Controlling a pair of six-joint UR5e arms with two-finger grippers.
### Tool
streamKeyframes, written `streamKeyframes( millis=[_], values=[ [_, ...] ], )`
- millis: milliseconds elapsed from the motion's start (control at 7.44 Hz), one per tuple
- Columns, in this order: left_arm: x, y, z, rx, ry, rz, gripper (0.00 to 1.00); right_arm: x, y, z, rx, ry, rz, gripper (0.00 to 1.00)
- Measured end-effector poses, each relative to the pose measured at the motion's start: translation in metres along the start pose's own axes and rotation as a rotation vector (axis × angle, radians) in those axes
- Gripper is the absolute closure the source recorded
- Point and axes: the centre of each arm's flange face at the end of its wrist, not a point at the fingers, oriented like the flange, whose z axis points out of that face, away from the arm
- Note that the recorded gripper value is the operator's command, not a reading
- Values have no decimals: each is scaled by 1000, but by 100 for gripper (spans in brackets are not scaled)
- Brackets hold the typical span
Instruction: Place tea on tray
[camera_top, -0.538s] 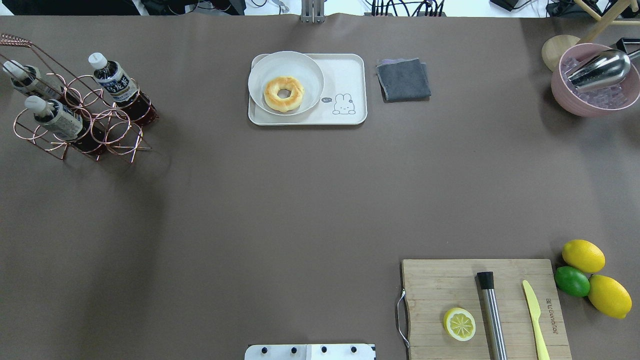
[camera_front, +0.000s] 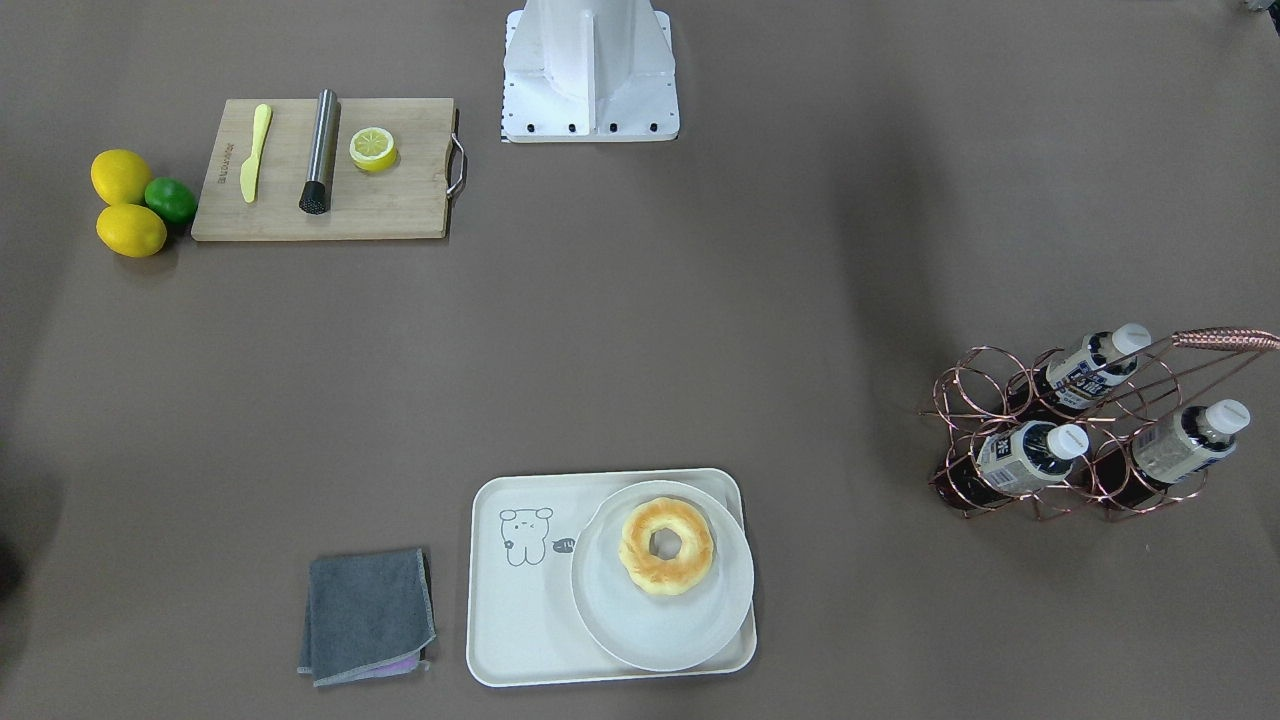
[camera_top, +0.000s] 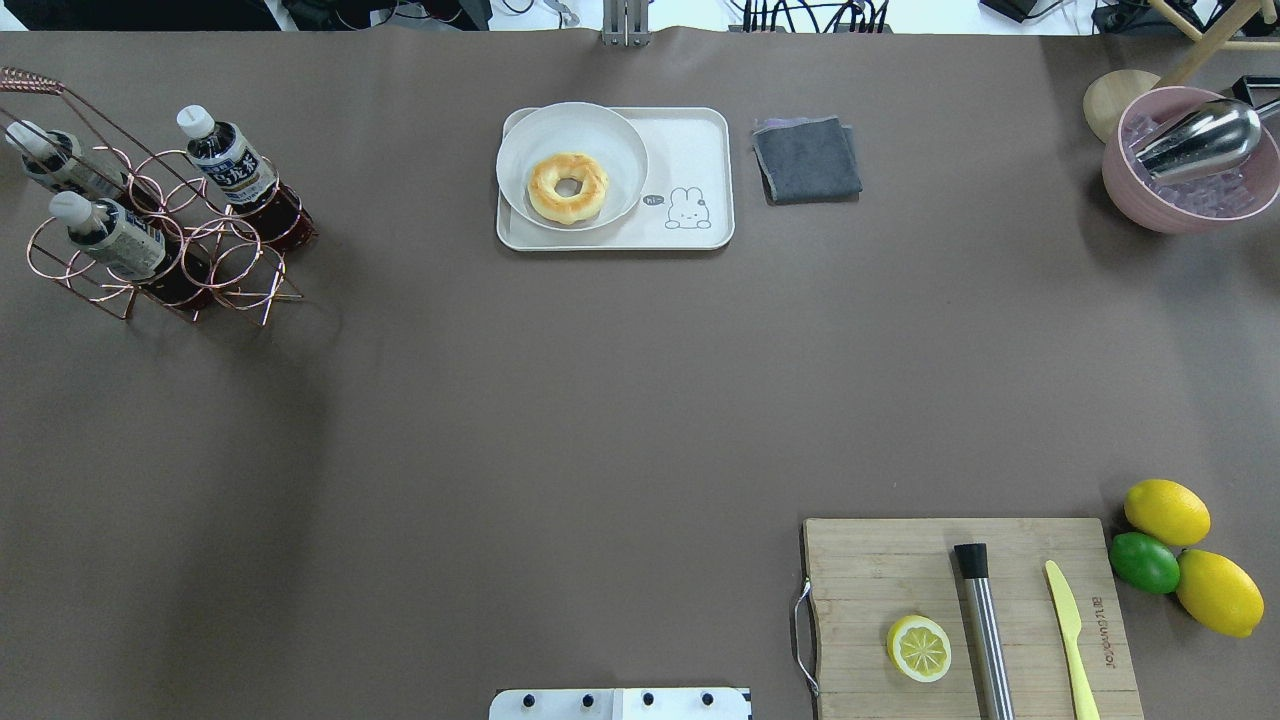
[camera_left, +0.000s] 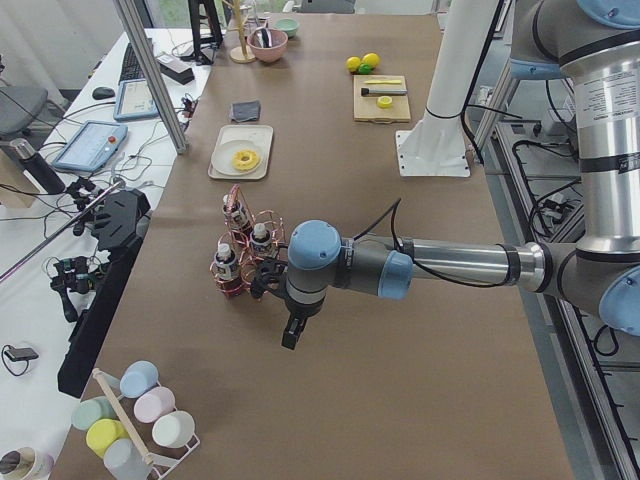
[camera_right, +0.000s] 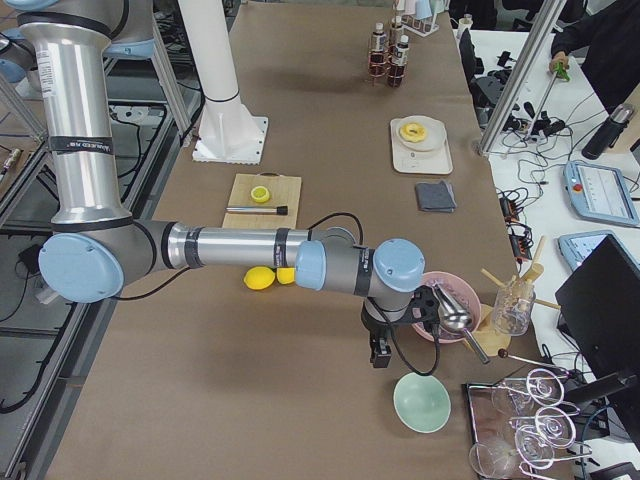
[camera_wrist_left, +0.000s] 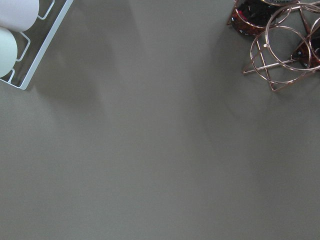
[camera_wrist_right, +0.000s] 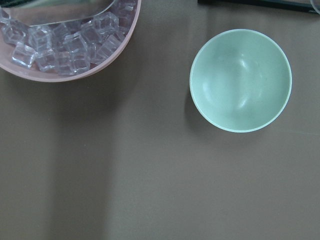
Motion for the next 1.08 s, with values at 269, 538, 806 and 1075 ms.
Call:
streamKeyframes(
  millis=[269,538,806,1075],
  values=[
    [0,-1,0,0,0,0,2,0,0,0,-1,0,1,0],
    [0,-3,0,3,1,3,2,1,0,1,-1,0,1,0],
    [2,-12,-3,16,0,20,2,0,0,0,2,0,-1,0],
    [2,-20,-4,24,-5,27,2,-1,0,-1,2,0,-2,0]
  ],
)
